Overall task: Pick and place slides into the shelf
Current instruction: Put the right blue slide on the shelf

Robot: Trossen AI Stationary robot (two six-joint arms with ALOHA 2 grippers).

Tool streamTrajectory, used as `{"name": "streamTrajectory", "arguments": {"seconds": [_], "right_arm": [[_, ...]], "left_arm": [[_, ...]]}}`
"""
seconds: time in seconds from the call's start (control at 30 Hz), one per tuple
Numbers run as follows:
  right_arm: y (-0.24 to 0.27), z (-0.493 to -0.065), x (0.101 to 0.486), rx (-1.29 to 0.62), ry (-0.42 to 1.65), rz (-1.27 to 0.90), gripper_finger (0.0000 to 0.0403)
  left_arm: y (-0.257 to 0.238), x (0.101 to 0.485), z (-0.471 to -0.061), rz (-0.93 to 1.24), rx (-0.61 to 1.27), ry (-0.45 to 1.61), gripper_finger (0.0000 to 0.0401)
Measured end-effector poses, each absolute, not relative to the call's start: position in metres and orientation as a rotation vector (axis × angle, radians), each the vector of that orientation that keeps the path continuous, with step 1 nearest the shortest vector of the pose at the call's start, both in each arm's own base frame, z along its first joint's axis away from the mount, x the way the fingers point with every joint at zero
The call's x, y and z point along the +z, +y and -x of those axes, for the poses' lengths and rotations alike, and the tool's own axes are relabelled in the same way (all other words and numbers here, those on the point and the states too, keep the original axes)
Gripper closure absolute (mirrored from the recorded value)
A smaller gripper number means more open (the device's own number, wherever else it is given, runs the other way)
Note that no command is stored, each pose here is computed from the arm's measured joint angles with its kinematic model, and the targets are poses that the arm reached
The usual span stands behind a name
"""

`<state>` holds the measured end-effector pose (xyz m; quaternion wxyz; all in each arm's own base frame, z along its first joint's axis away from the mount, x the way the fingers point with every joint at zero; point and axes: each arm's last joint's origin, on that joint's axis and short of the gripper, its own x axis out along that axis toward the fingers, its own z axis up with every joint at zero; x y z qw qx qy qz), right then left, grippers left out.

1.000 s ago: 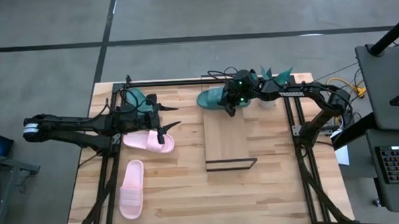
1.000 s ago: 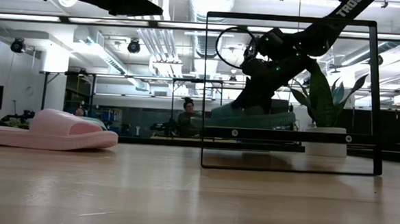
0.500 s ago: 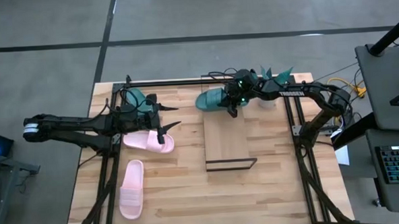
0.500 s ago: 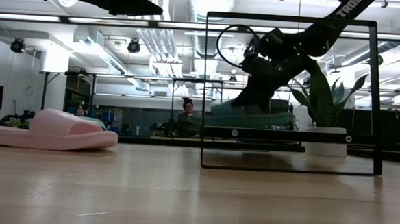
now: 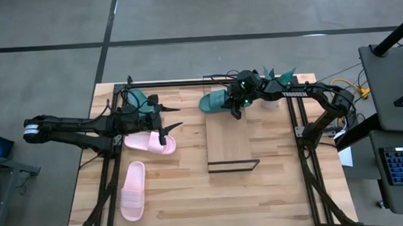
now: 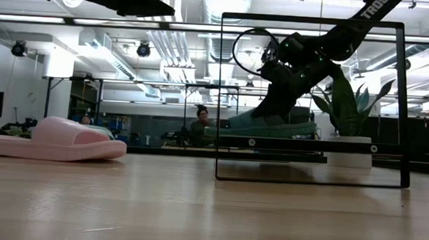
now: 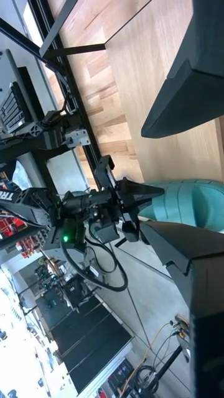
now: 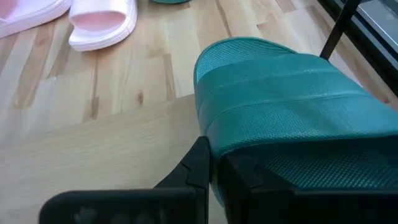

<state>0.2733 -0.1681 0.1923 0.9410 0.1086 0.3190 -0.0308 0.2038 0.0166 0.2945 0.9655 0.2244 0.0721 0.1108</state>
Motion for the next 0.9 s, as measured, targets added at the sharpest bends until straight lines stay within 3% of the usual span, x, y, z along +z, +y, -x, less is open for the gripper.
{"name": "streamTrajectory", "arguments": {"seconds": [0.1,0.53,0.9], "right_arm": [[-0.168,-0.273,0.192,-0.067,0.651,-0.234,0.0373],[-0.169,-0.273,0.192,-0.083,0.653,-0.277,0.0221],[-0.163,-0.263,0.194,-0.076,0.734,-0.318,0.02]], "left_arm": [[0.017,0.294,-0.204,-0.454,0.224,0.149,0.0184],[0.017,0.294,-0.204,-0.454,0.223,0.148,0.0184],[0.017,0.294,-0.204,-0.453,0.223,0.149,0.0184]]}}
